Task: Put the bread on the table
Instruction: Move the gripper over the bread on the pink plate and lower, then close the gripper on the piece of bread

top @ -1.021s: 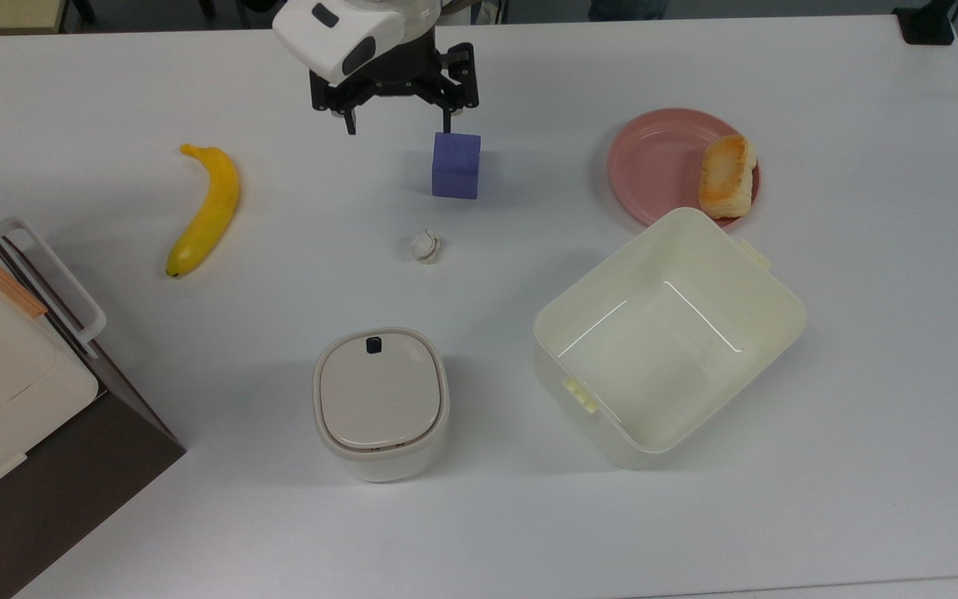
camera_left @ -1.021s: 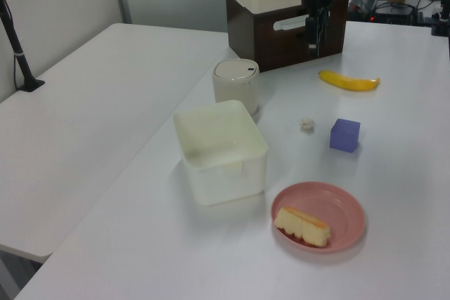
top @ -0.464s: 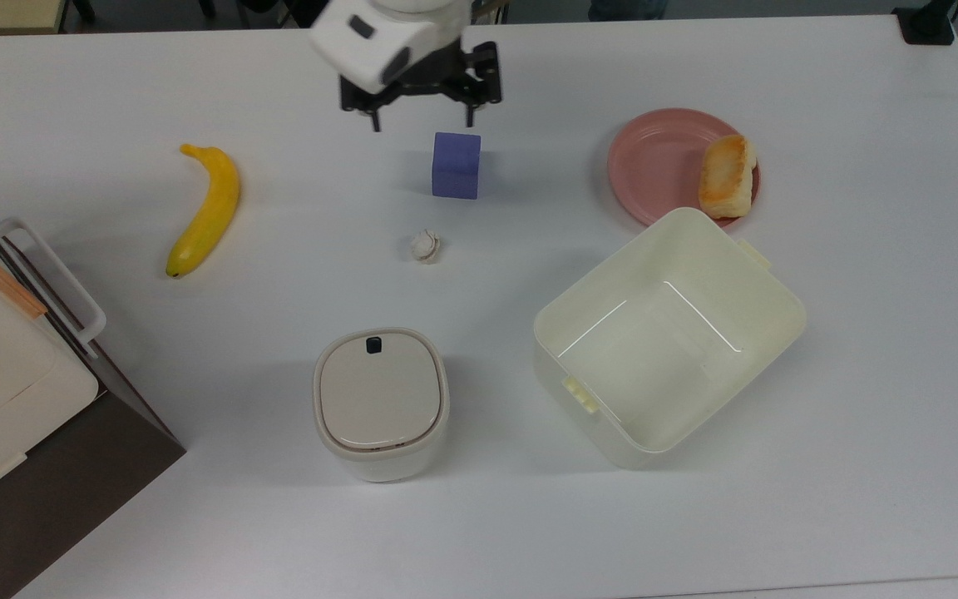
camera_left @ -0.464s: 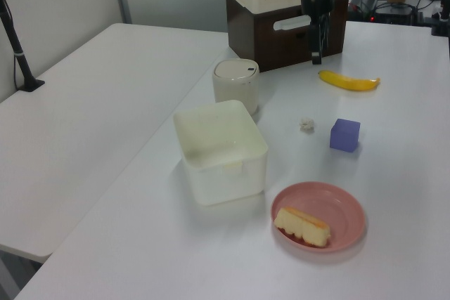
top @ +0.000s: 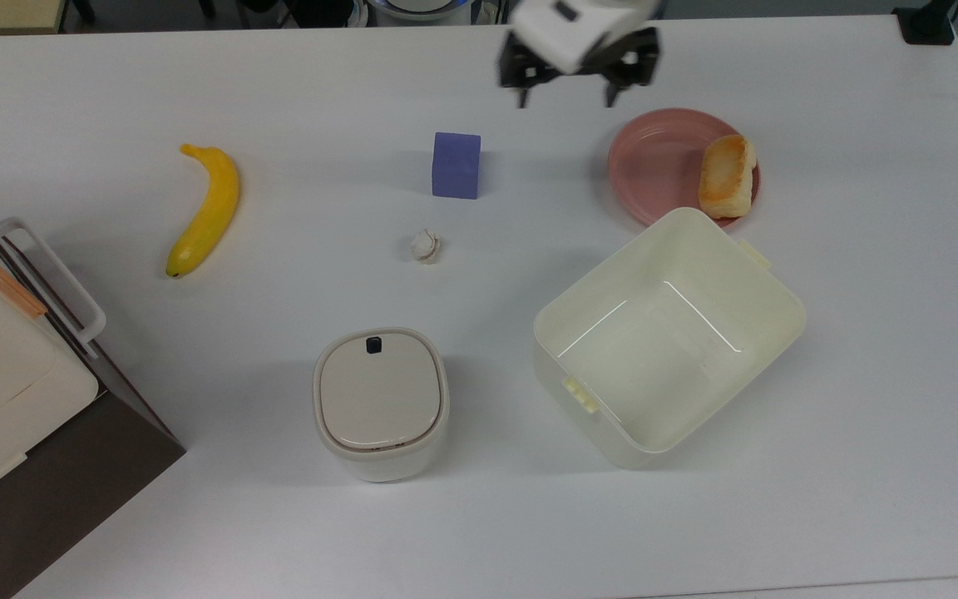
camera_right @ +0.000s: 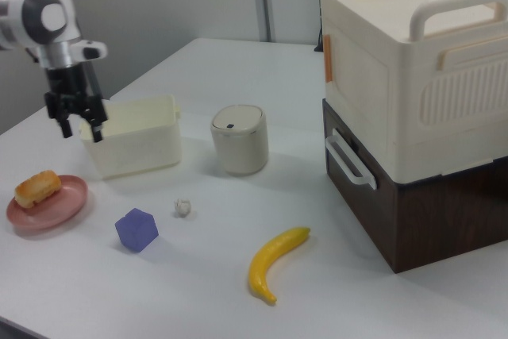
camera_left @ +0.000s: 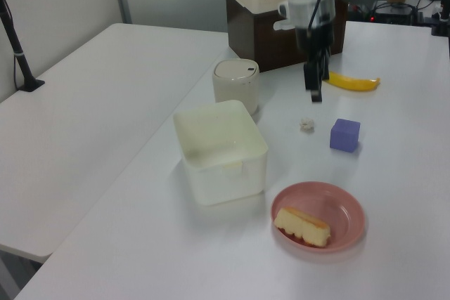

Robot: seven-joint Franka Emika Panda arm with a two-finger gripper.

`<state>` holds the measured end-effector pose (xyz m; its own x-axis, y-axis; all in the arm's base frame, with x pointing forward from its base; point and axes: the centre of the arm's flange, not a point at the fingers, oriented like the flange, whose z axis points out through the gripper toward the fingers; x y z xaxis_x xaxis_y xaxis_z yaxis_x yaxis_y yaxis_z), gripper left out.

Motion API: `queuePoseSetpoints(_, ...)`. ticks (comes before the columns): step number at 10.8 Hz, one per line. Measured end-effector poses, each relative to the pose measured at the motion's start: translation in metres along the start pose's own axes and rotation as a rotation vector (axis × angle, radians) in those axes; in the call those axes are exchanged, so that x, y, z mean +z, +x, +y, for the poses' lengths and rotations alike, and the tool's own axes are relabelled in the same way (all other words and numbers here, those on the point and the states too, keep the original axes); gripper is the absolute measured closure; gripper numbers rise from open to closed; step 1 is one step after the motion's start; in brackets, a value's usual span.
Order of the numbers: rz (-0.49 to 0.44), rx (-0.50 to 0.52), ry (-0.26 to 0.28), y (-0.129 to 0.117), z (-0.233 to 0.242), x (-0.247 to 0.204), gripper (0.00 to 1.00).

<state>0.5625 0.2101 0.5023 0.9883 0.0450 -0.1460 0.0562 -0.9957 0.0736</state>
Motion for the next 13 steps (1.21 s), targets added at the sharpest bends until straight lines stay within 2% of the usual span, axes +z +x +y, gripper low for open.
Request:
queuePoseSetpoints(3,0.087,0.117,0.039,0.003,-0.092,0.046,0.0)
queuePoseSetpoints(6,0.134,0.159,0.085,-0.002,-0.161,0.093,0.0)
queuePoseSetpoints(11,0.141,0.182,0.126,-0.006,-0.205,0.132,0.0)
queuePoseSetpoints(13,0.127,0.175,0.125,-0.013,-0.221,0.146,0.0)
